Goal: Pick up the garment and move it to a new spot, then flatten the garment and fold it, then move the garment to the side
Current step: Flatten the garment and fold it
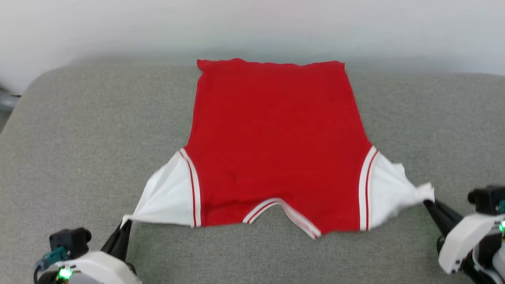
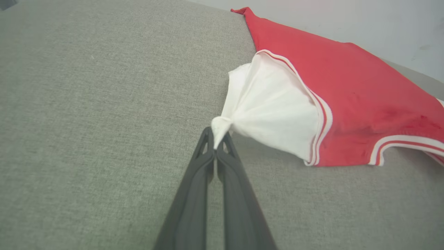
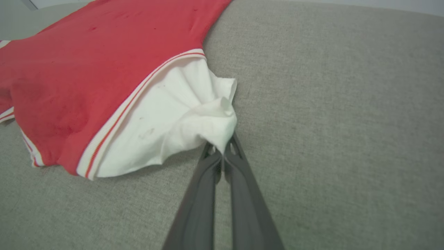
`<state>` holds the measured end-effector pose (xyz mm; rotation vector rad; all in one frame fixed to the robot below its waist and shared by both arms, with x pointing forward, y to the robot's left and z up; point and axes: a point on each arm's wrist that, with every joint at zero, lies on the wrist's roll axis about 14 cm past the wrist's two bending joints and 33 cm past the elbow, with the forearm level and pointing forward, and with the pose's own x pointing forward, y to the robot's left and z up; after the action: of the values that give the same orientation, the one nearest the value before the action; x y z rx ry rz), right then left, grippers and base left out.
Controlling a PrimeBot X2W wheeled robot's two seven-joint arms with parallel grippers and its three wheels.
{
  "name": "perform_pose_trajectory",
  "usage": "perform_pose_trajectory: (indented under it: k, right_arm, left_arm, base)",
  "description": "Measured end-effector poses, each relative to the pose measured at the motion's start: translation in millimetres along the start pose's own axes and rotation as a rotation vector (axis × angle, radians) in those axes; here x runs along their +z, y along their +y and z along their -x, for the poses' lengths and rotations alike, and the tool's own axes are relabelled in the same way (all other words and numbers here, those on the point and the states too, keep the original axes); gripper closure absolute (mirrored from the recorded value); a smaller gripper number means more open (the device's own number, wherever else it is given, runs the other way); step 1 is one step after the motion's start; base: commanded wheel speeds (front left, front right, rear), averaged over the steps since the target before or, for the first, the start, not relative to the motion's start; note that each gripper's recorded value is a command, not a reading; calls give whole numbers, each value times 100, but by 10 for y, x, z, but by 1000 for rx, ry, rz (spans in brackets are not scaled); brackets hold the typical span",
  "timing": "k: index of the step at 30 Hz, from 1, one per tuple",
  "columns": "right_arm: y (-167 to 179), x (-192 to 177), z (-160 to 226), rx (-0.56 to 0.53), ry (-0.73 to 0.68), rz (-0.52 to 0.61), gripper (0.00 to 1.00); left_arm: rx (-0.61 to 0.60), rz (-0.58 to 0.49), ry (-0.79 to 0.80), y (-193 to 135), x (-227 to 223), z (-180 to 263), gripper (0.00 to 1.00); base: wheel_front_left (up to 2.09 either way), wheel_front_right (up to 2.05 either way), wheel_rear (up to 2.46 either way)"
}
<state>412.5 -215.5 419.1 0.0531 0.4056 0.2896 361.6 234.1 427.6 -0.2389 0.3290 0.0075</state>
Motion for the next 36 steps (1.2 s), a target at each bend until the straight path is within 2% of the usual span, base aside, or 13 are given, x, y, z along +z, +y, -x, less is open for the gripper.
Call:
perform_pose_trajectory:
  k: [18, 23, 24, 25, 26, 30, 36]
  right_arm:
    - [8, -992, 1001, -100, 170, -164, 100]
    - [45, -992, 1044, -101, 169, -179, 100]
    - [37, -957, 1036, -105, 156, -179, 91]
    - [23, -908, 1023, -106, 145, -174, 35]
    - [-4, -834, 1004, -110, 123, -164, 0]
    - [-155, -392, 900, -126, 16, -114, 0]
    - [-307, 796, 614, -109, -201, 35, 0]
  left_arm:
    - [119, 117, 85, 212, -550, 805, 100]
    - [115, 130, 72, 152, -551, 824, 100]
    - [112, 128, 68, 142, -539, 822, 100]
    - [109, 125, 62, 137, -526, 820, 100]
    - [107, 121, 57, 128, -513, 818, 100]
    - [88, 112, 35, 67, -448, 779, 100]
    - [56, 112, -6, -73, -327, 677, 100]
  base:
    - [0, 0, 0]
    - [0, 0, 0]
    - [0, 0, 0]
    - [0, 0, 0]
    - [0, 0, 0]
    - [0, 0, 0]
    - [0, 0, 0]
